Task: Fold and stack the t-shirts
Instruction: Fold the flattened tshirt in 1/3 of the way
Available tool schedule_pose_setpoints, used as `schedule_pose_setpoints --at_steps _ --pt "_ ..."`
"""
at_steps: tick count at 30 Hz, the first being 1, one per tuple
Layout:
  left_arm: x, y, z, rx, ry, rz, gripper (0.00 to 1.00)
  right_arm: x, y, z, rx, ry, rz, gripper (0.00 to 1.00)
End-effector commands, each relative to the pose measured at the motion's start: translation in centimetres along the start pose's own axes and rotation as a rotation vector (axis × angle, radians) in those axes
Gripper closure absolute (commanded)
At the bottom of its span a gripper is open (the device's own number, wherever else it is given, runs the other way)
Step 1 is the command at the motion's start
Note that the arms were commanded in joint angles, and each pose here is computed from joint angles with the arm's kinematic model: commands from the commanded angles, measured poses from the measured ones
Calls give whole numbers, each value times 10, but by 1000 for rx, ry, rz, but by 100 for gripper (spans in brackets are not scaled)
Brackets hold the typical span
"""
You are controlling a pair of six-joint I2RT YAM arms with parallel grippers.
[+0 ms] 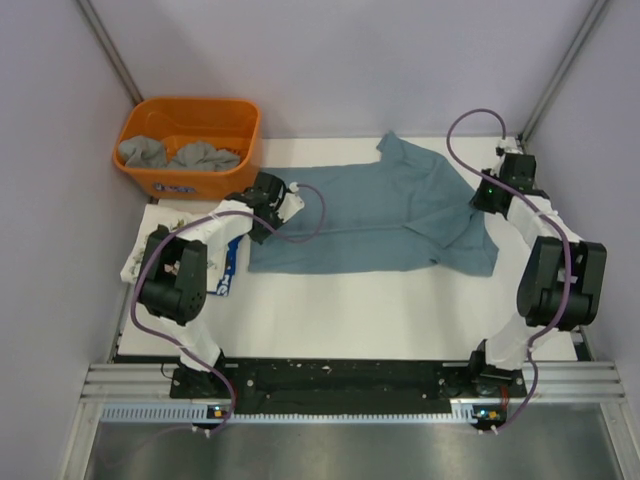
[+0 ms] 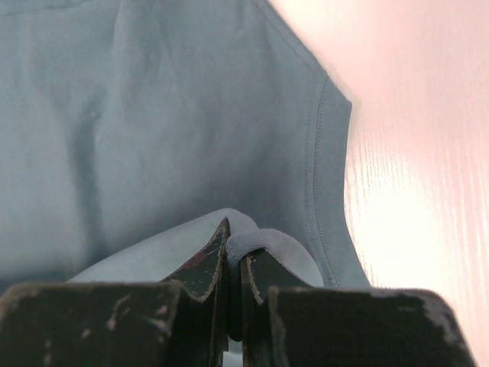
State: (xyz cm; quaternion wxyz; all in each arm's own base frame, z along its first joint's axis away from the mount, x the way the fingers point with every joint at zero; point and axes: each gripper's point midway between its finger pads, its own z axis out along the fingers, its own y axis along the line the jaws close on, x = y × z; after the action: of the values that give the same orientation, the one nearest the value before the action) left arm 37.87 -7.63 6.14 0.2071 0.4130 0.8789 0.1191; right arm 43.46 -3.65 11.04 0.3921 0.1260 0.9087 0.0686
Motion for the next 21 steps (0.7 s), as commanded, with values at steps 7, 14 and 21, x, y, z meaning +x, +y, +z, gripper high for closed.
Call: schedule_pose_setpoints --at_steps 7,14,21 --pt "-34 44 2 -163 -68 -48 90 -22 7 28 -31 -4 -21 100" --pt "-64 89 -1 -297 -104 -76 48 -66 33 49 -97 -4 54 57" --pt "-91 95 -62 -218 -245 -73 36 -111 9 10 98 28 78 42"
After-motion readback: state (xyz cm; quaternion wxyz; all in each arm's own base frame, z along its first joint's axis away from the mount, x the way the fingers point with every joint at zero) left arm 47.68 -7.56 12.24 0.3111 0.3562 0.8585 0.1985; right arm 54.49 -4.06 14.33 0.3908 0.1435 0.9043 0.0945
